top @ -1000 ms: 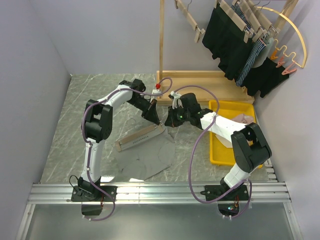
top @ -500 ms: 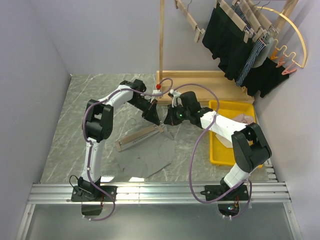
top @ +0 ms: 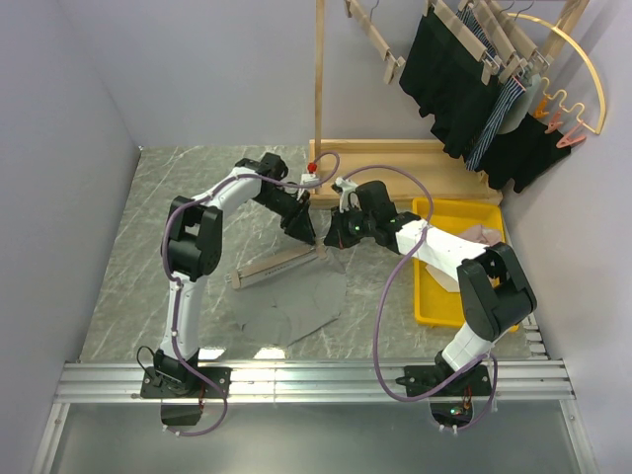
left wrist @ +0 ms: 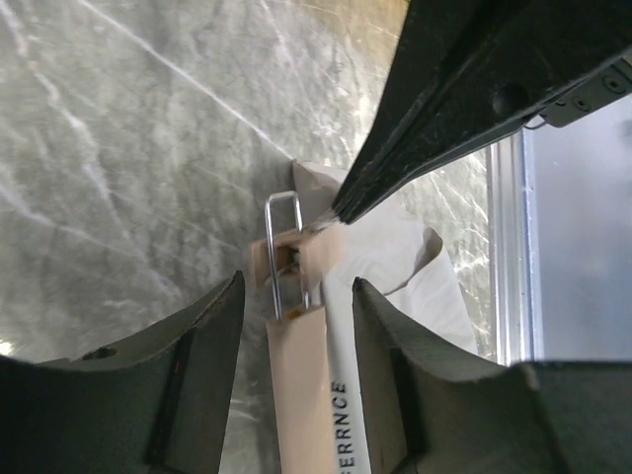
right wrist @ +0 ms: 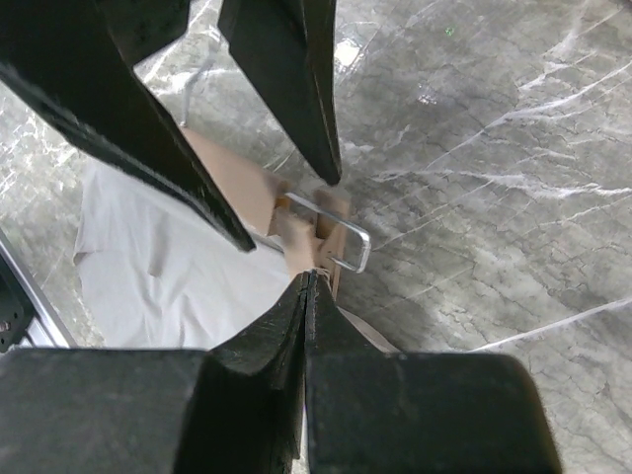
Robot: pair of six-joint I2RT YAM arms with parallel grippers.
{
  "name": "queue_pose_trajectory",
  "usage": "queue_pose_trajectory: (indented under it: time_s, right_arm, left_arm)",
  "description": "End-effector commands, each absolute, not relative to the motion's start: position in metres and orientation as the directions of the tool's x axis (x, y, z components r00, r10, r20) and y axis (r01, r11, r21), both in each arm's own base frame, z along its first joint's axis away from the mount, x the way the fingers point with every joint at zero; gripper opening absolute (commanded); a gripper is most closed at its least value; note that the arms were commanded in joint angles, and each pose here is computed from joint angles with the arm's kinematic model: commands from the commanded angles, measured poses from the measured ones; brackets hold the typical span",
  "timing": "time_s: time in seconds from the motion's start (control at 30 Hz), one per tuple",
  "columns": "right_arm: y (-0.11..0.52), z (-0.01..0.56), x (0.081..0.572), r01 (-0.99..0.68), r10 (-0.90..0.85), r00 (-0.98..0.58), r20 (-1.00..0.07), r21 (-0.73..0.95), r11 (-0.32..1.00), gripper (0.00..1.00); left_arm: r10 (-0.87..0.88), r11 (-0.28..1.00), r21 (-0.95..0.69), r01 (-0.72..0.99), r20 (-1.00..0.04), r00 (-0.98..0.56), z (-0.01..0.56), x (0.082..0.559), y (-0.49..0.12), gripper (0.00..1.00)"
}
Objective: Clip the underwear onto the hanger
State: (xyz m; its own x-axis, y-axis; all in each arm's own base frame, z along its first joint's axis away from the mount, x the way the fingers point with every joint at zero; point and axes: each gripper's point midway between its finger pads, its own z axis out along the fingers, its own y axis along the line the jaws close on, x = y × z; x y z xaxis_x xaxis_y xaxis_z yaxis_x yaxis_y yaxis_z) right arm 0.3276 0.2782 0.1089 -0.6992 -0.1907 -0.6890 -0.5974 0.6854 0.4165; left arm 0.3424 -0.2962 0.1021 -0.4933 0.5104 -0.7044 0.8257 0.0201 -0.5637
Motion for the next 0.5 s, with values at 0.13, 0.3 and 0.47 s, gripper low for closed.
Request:
queue_pose_trajectory:
  time_s: [0.13, 0.3, 0.47]
  right_arm:
    - [0.283, 0.134, 0.329, -0.643, -0.179, -0.638, -0.749, 0.390, 0.659, 0.00]
    - [0.283, 0.137, 0.329, -0.650, -0.182, -0.632, -0.753, 0.387, 0.654, 0.00]
    - [0.281, 0.129, 0.326, -0.647, -0.198, -0.641, -0.742, 0.383, 0.659, 0.00]
  left_arm:
    - [0.474, 0.030, -0.472, 0.881, -0.769, -0.428, 0.139, 0.358, -0.291, 0.52]
    - [0.479, 0.037, -0.489, 0.872, -0.757, -0.445, 0.132, 0.356, -0.290, 0.53]
    - [0.471, 0.045, -0.486, 0.873, -0.760, -0.448, 0.135, 0.360, -0.288, 0.55]
